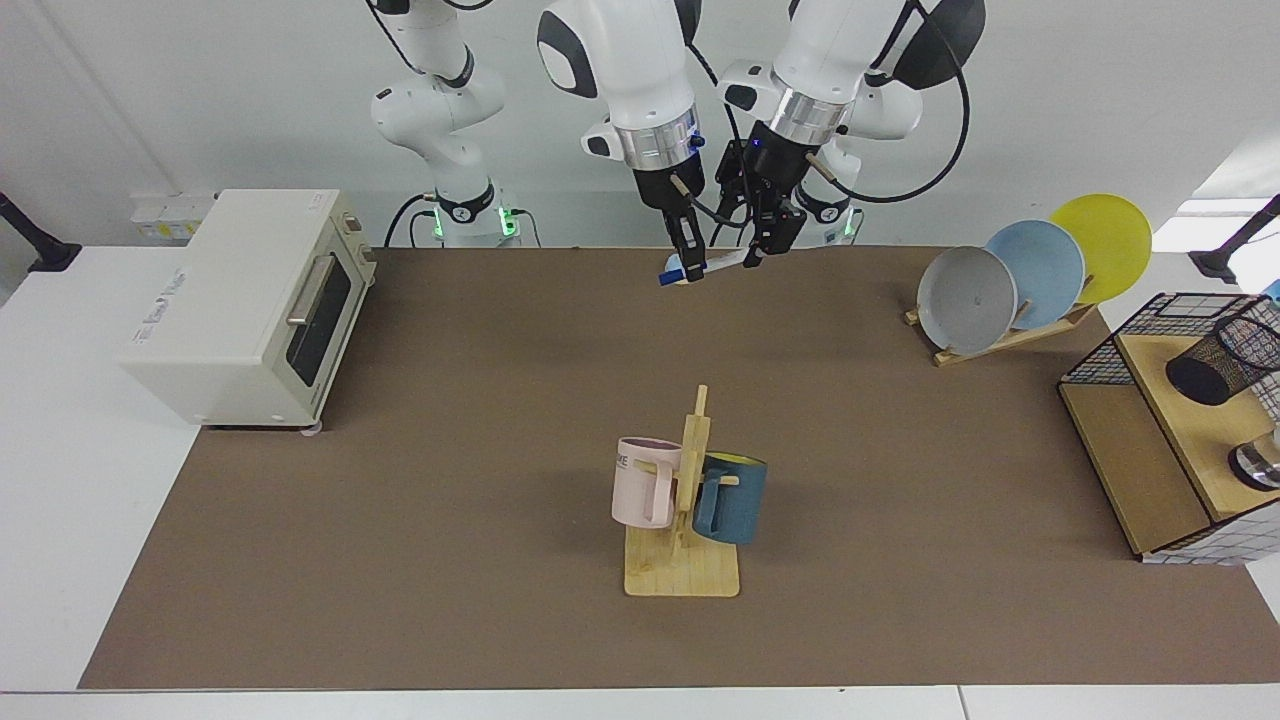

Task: Put markers into pen holder
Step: 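Carry the marker to the middle while the left gripper reaches toward it, then close the left gripper on the marker held by the right gripper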

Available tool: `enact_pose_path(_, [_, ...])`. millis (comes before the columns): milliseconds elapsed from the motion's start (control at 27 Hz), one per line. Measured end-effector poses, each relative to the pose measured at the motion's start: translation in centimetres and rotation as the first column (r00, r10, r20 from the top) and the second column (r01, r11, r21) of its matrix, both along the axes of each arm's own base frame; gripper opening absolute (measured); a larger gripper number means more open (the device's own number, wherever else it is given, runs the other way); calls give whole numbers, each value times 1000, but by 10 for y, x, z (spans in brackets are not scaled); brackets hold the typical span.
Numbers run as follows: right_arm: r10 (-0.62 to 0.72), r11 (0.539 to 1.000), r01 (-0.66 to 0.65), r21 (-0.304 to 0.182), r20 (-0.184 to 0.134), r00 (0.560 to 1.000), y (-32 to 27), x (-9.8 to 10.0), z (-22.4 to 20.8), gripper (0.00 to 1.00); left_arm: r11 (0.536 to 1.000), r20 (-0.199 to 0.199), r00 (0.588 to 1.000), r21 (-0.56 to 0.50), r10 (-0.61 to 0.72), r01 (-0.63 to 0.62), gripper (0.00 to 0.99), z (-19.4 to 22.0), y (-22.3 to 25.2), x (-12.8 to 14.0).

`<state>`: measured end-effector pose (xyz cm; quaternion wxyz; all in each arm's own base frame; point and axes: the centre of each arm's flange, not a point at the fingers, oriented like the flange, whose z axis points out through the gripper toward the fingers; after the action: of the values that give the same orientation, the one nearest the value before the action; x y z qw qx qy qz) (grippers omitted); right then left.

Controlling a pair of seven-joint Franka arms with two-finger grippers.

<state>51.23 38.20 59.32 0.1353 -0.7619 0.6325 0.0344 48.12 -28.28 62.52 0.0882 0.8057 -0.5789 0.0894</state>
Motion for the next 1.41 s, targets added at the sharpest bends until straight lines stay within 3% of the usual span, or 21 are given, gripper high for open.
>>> enact_pose_path(593, [66, 997, -65, -32, 26, 997, 4, -4, -1, 159, 1000, 8, 1000, -6, -8, 8, 855, -18, -11, 2])
enact_pose_path(778, [68, 997, -67, -39, 31, 997, 4, -4, -1, 159, 1000, 8, 1000, -6, -8, 8, 789, -18, -11, 2])
enact_pose_path(1407, [104, 993, -102, -52, 45, 994, 3, -3, -1, 159, 1000, 6, 1000, -5, -10, 10, 722, -19, -12, 1])
